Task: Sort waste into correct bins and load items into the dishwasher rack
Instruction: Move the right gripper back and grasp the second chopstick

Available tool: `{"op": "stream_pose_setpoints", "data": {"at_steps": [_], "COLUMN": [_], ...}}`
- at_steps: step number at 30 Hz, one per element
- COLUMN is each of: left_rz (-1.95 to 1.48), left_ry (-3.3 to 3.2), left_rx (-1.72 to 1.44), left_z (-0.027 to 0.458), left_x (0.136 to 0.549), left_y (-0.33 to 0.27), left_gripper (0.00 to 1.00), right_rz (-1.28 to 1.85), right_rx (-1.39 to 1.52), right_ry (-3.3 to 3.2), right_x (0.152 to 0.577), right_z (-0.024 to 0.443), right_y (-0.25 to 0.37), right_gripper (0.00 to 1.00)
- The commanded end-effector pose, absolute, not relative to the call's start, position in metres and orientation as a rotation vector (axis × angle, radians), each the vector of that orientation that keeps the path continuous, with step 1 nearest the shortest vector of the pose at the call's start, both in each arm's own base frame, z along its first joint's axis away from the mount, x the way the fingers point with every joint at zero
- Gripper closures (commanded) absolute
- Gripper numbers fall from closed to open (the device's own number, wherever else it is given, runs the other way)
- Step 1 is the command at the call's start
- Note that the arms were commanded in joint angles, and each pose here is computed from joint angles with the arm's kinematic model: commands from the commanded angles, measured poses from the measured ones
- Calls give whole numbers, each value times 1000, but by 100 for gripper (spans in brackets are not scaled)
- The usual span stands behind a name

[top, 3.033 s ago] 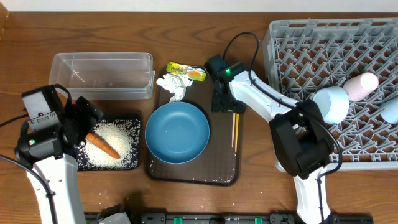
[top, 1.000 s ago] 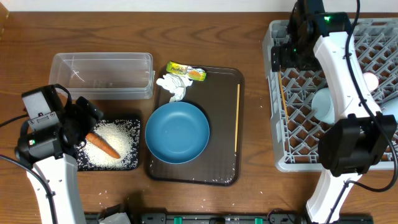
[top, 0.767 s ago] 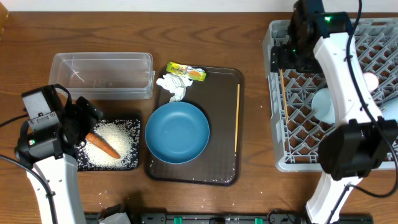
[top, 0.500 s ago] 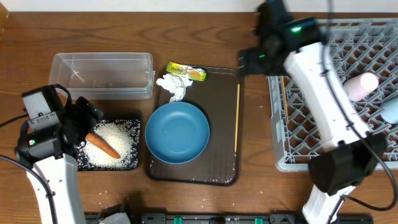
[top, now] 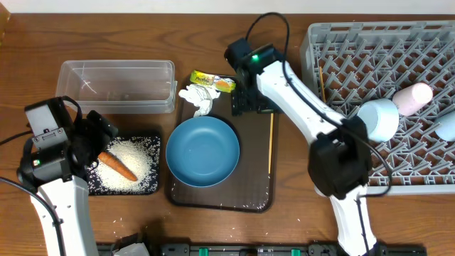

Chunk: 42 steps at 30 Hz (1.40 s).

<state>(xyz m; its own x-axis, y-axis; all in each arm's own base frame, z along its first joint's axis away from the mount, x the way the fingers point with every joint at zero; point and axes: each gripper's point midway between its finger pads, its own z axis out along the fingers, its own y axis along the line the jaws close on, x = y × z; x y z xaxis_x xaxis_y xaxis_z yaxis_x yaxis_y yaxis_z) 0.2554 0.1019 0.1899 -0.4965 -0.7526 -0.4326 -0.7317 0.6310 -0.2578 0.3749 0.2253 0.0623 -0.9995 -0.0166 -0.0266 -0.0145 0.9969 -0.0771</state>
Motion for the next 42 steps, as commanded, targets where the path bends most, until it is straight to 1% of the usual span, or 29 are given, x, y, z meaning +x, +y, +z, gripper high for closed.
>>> {"op": "stream_pose_setpoints", "data": {"at_steps": [1, 6, 25, 32, 42], "left_rz": [-40, -40, -40, -40, -40], "left_ry": [2328, 2327, 2327, 2327, 2328], "left_rx": [-1175, -1175, -1175, -1175, -1175], "left_z": [193, 194, 194, 194, 193], "left_x": [255, 255, 255, 255, 255], "left_y": [106, 106, 106, 106, 106], "left_gripper": [3, 3, 3, 3, 3], "right_rz": [-190, -194, -101, -78, -82], "right_rx": [35, 25, 63, 11, 11], "right_ry": [3151, 3194, 3204, 3197, 3207], "right_x": [374, 371, 380, 383, 380], "right_z": [40, 21, 18, 18, 14], "right_y": [218, 219, 217, 218, 217], "right_gripper": [8, 9, 13, 12, 12]}}
